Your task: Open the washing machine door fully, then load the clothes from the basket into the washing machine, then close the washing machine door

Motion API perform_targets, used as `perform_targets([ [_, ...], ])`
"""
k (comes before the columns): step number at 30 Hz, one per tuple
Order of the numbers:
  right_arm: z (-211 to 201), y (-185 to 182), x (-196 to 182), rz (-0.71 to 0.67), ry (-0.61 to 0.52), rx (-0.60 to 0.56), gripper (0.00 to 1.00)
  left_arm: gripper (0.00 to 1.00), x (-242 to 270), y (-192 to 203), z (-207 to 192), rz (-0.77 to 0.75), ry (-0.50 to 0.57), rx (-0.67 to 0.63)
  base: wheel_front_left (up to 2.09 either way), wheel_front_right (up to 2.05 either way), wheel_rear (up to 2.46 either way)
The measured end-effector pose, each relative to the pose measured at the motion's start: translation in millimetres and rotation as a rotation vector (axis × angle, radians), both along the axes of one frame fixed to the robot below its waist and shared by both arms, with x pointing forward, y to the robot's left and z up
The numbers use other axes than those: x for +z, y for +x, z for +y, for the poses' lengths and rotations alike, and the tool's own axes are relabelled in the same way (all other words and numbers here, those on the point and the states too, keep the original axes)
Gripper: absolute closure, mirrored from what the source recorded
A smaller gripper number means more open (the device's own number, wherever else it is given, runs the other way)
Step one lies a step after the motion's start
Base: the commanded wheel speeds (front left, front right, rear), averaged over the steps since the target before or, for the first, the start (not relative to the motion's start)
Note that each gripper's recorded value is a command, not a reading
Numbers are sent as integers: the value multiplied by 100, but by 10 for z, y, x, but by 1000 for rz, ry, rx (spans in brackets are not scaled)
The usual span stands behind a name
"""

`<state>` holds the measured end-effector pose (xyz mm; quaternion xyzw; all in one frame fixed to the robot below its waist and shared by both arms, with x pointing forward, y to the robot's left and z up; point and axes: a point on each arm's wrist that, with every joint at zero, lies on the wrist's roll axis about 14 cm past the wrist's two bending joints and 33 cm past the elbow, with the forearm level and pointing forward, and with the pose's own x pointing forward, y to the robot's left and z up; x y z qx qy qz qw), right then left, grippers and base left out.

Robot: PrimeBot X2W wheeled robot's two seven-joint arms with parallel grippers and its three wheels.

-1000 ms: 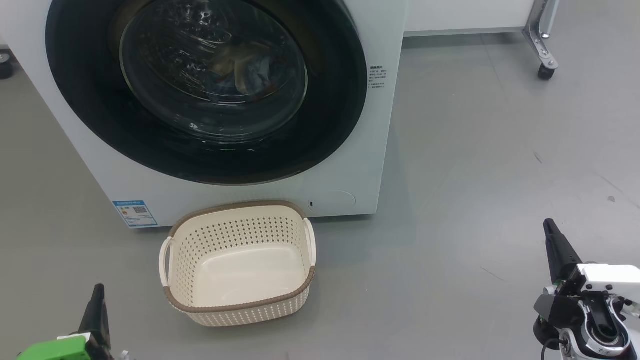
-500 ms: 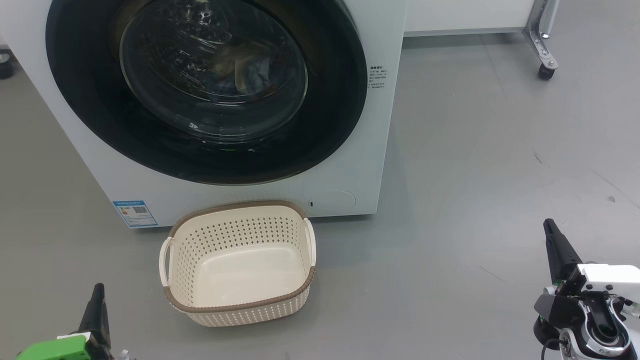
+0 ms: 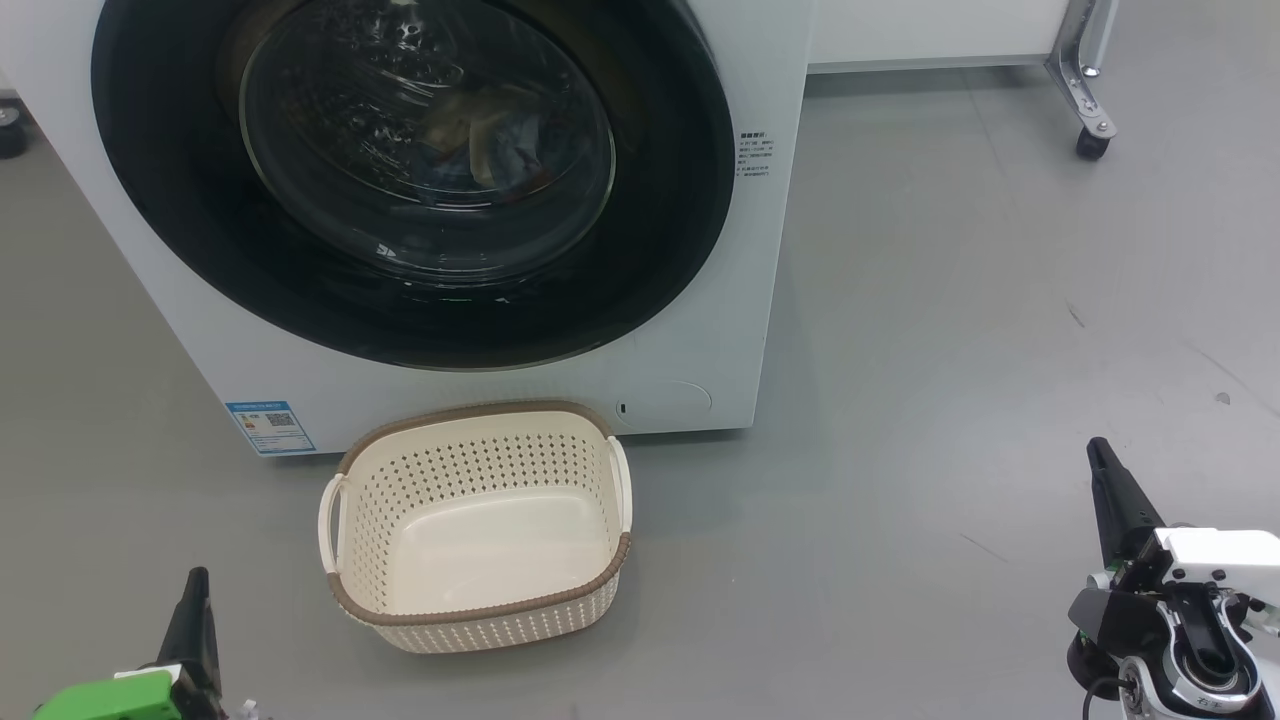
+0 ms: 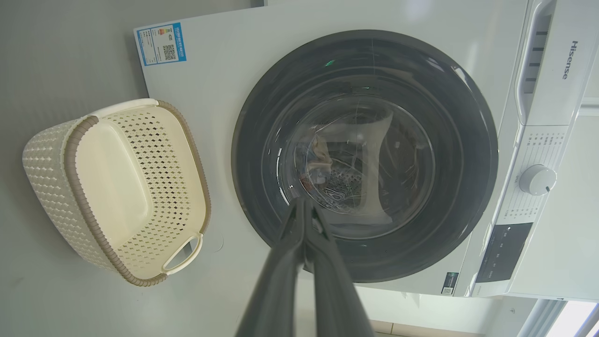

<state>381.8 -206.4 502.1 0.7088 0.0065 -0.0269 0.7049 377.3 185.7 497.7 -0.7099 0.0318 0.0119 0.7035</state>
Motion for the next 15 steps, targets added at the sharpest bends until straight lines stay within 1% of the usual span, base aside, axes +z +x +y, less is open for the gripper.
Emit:
perform_targets([
  [15, 0, 0, 0, 0, 0, 0, 100, 100, -2, 0, 1, 1, 0, 0, 0, 0, 0],
])
